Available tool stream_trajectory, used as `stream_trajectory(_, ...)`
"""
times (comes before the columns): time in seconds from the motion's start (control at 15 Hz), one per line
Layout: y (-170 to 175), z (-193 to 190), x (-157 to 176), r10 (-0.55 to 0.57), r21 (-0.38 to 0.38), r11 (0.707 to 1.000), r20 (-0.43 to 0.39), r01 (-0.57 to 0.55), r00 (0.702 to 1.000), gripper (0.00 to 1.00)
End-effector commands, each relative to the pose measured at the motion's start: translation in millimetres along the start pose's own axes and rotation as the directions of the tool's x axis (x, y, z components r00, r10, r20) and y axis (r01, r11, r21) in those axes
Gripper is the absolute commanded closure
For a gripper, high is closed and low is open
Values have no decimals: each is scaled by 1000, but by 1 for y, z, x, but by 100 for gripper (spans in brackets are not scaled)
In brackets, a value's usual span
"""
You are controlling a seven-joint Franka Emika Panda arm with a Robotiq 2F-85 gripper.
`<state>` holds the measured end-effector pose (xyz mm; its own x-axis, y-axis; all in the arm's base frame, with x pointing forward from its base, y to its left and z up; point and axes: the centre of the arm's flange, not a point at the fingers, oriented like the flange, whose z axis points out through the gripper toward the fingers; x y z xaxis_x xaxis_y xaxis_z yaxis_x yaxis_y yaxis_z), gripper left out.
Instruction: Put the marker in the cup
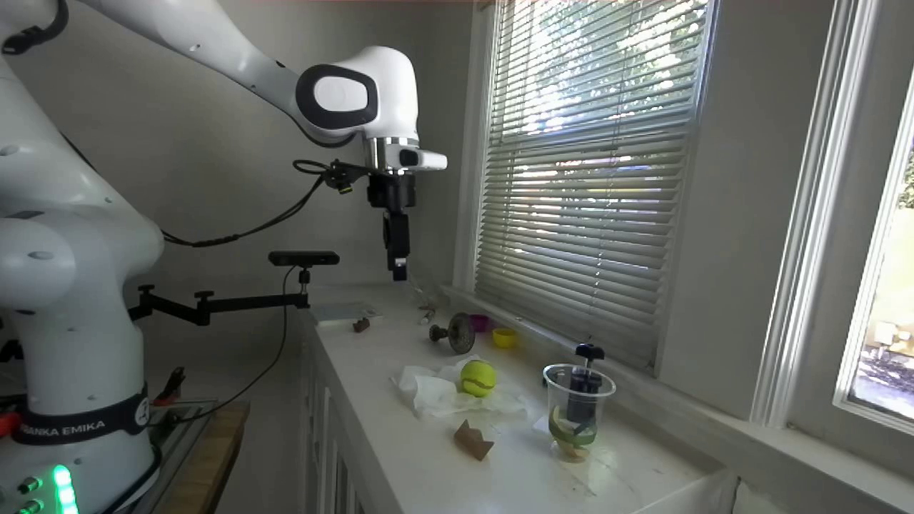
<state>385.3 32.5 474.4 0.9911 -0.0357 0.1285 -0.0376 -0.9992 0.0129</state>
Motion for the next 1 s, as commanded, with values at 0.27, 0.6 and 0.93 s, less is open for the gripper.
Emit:
stream_trajectory(0.27,0,0,0,0,0,1000,0,0,1000,0)
stream_trajectory(0.6,6,-1,31,-125,9,992,-71,126,990,0)
stream_trajectory(0.93,17,-4,103,-384,-35,923,-167,384,908,0)
